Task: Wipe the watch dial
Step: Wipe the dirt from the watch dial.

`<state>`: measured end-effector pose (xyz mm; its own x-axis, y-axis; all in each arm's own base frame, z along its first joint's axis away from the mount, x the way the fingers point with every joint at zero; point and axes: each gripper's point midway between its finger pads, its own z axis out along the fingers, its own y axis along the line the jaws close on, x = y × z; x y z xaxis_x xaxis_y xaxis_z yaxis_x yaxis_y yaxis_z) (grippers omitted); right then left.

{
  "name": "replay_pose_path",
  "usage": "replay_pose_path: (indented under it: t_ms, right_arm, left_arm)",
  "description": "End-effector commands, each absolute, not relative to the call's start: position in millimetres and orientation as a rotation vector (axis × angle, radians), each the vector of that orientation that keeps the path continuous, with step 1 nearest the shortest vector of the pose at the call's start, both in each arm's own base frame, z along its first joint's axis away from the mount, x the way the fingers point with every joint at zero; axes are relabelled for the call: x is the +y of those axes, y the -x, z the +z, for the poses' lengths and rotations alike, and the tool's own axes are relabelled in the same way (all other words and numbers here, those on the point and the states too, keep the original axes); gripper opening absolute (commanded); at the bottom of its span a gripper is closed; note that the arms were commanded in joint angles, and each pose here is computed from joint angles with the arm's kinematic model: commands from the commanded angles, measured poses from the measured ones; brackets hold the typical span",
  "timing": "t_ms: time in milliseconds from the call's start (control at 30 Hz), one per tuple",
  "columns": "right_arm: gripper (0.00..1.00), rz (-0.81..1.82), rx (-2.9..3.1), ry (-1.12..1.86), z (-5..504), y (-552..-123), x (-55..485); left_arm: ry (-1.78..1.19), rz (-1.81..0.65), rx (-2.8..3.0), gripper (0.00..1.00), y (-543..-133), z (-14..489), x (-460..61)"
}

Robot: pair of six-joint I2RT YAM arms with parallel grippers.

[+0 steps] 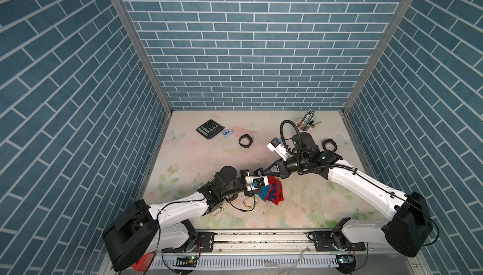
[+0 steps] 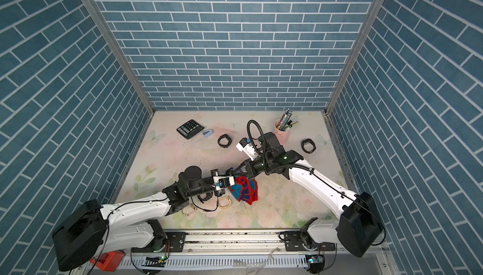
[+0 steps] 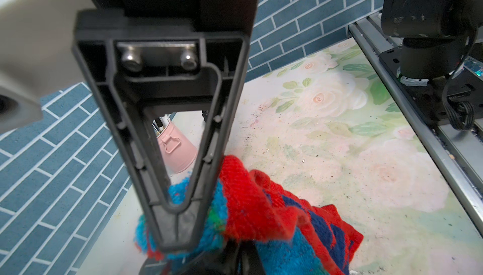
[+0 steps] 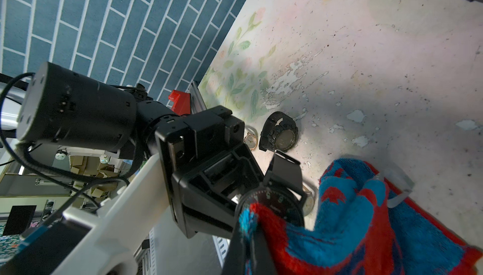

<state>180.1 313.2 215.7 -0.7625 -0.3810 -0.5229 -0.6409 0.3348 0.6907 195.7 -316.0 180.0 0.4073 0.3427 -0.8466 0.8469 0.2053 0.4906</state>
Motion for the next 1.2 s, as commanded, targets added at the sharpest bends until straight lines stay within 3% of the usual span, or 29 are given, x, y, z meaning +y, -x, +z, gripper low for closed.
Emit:
replay_pose_path:
  t_ms: [0,300,833,1167]
  right_arm:
    - [0.0,1.349,2.417,0.92,198,-173,302]
    - [0.0,1.316,2.442,0.905,195,-176,291]
    - [0.0,1.27,2.17,0.981,269,-198,295]
    - [0.0,1.405,2.115,1.074,267,-180,321]
  left_arm:
    - [-1.29,-0.494,0.988,0.0,-190,231,-318]
    - [-1.297,-0.493,0.963,0.0,-183,237,-314]
    - [-1.348,-0.547,0.988,0.0,-181,222,-324]
    - [-1.323,-0.556,1.018,0.0,-190,219,-329]
